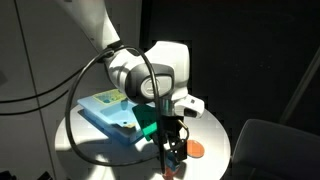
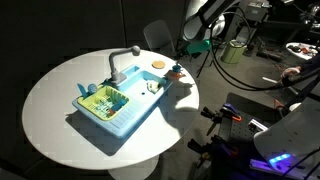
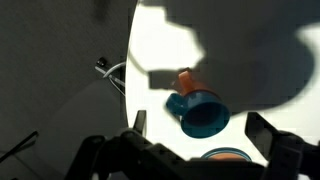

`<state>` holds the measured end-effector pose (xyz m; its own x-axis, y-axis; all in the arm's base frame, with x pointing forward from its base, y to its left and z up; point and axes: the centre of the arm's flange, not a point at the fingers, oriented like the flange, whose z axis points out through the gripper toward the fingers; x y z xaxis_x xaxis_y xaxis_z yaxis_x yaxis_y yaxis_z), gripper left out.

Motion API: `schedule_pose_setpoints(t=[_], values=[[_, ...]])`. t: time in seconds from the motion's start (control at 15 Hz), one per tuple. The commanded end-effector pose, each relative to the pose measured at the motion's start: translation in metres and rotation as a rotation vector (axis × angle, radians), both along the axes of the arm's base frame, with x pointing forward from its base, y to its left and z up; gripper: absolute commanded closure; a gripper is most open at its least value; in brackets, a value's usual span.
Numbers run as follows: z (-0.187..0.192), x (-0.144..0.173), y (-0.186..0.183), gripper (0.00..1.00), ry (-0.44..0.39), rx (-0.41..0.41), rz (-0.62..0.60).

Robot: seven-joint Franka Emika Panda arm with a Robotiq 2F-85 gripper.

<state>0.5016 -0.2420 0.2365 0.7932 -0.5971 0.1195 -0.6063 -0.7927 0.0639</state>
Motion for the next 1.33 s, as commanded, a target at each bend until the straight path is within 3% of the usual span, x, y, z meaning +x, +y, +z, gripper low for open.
schedule_pose_setpoints(t=[0.0,0.73,1.27], values=[[0.011,0.001,-0.015,0.0,0.018,-0.001,0.06],[-0.006,0.011,-0.028,0.0,0.03,0.01,0.28],[-0.024,0.019,-0.031,0.0,0.06,0.014,0.354]])
